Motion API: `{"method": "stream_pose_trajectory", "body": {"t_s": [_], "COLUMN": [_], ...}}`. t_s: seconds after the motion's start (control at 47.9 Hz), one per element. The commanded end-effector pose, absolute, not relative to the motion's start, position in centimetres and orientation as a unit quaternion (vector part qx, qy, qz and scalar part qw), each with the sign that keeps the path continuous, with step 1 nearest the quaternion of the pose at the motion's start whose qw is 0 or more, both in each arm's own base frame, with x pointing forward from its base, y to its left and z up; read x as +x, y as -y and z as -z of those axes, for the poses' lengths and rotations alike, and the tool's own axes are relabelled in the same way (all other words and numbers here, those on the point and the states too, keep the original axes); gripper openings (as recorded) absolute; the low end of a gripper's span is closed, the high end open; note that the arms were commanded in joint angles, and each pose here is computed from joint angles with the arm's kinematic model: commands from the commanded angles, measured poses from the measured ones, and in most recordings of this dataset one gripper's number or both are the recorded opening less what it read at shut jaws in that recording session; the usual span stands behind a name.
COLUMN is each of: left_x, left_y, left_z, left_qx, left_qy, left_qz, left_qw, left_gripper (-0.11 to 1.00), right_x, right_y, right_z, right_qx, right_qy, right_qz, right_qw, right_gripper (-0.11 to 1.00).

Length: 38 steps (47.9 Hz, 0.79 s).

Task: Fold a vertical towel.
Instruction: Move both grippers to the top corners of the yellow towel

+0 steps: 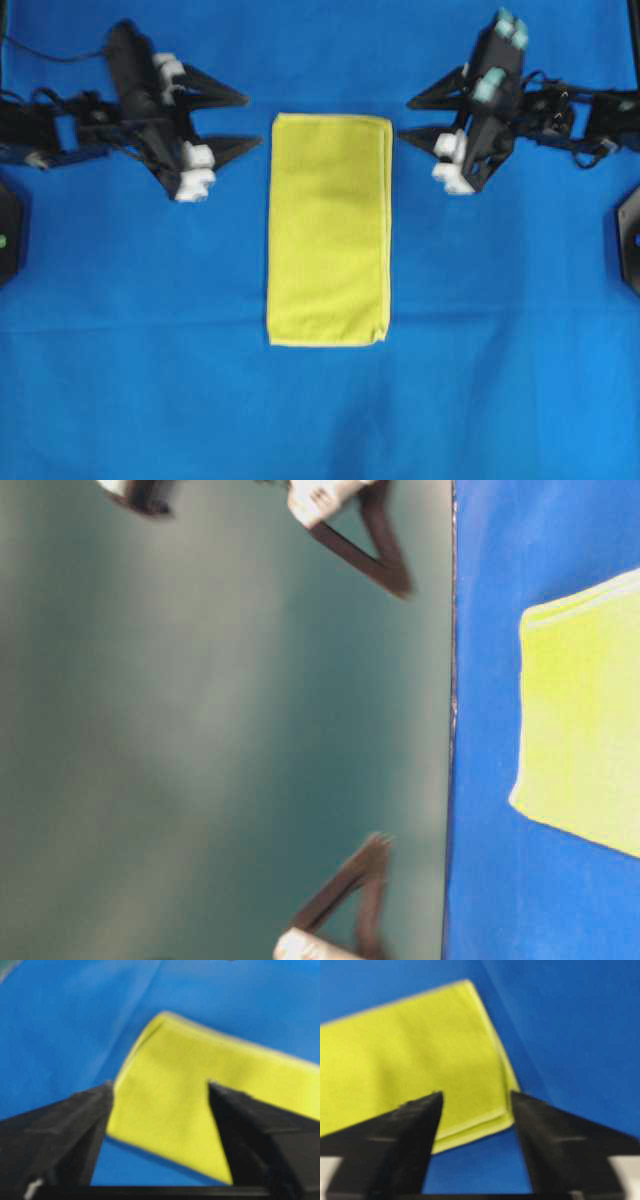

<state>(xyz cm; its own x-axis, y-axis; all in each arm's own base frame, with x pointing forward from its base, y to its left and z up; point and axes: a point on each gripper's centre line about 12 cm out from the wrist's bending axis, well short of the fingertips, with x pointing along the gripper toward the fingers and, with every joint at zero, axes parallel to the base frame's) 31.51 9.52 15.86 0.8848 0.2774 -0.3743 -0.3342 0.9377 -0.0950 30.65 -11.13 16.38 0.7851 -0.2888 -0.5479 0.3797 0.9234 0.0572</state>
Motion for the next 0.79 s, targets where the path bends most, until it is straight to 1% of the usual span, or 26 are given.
{"method": "stream_pose_trajectory", "body": {"t_s": [0.0, 0.042, 0.146, 0.397, 0.585, 0.773], "left_x": [32.8, 33.2, 33.9, 35.1, 35.4, 35.3], "left_y": [-10.8, -11.2, -12.1, -13.4, -13.6, -13.9], "left_z": [-15.1, -14.4, -12.5, -8.9, -7.6, -7.2], "left_qx": [-0.081, -0.082, -0.087, -0.093, -0.095, -0.097], "left_qy": [-0.181, -0.189, -0.207, -0.234, -0.246, -0.252], "left_qz": [-0.170, -0.174, -0.183, -0.195, -0.195, -0.199], "left_qw": [0.965, 0.963, 0.957, 0.948, 0.945, 0.942], "left_gripper": [0.74, 0.77, 0.76, 0.76, 0.75, 0.73], "right_x": [31.9, 32.3, 33.1, 34.1, 34.0, 34.1], "right_y": [12.3, 12.6, 13.2, 14.2, 14.8, 14.9], "right_z": [-16.1, -15.5, -14.1, -11.4, -10.1, -9.9], "right_qx": [0.082, 0.082, 0.081, 0.085, 0.090, 0.089], "right_qy": [-0.276, -0.284, -0.302, -0.331, -0.342, -0.341], "right_qz": [0.185, 0.187, 0.187, 0.191, 0.198, 0.198], "right_qw": [0.940, 0.937, 0.931, 0.920, 0.914, 0.915], "right_gripper": [0.63, 0.63, 0.60, 0.60, 0.60, 0.59]}}
